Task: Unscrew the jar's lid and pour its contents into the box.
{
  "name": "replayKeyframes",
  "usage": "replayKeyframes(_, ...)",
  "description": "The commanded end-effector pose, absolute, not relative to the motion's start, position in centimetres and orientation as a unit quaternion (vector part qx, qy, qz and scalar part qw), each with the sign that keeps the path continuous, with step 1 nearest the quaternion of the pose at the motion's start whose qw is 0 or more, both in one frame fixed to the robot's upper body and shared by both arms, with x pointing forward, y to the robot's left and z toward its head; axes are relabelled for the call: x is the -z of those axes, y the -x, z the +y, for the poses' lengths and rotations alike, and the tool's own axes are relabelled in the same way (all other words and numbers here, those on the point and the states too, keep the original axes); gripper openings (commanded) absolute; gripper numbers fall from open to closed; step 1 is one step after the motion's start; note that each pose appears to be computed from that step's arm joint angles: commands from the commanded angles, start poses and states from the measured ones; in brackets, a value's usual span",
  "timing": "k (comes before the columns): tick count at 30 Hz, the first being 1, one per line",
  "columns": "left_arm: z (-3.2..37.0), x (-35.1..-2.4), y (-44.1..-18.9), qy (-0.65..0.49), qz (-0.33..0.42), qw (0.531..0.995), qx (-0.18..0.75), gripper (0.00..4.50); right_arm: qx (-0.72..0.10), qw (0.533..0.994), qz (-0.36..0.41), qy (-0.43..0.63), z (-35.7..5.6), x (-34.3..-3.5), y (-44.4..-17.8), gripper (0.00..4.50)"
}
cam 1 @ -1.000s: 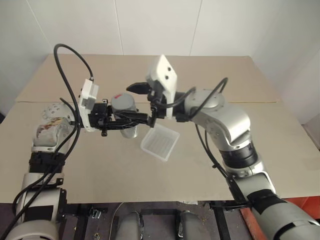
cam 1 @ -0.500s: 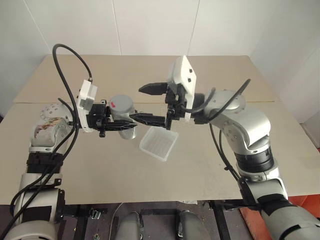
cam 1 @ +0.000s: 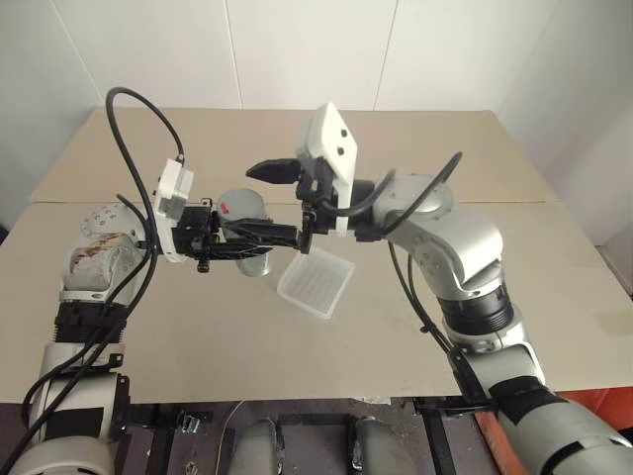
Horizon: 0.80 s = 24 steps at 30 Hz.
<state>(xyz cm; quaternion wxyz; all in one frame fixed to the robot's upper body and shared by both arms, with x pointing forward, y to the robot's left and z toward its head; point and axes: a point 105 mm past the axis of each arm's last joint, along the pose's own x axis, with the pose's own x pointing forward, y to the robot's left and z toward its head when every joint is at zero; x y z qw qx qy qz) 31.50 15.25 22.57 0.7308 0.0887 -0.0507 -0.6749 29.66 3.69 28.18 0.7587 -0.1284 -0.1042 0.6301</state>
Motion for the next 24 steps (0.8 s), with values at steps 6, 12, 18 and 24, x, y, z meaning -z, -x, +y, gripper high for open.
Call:
replayKeyframes(6,15.1,-23.6,-31.0,-0.113,-0.074,0.723,0.677,1.93,-0.635,0.756,-0.105,0.116,4.9,-29.5,-29.5,3.91)
replayKeyframes(12,15.1,-23.4,-30.9,-0.113,-0.071,0.725,0.676,1.93,-0.637,0.76,-0.103,0.085,4.4,-30.2,-29.5,2.76)
replayKeyframes(18,14.9,-23.0,-31.0,-0.113,-0.068,0.724,0.677,1.93,-0.626,0.773,-0.101,-0.013,1.9,-32.8,-30.2,2.76)
replayKeyframes(24,15.1,-22.9,-31.3,-0.11,-0.075,0.738,0.662,1.93,-0.5,0.857,-0.119,0.032,-4.2,-31.0,-33.3,2.76)
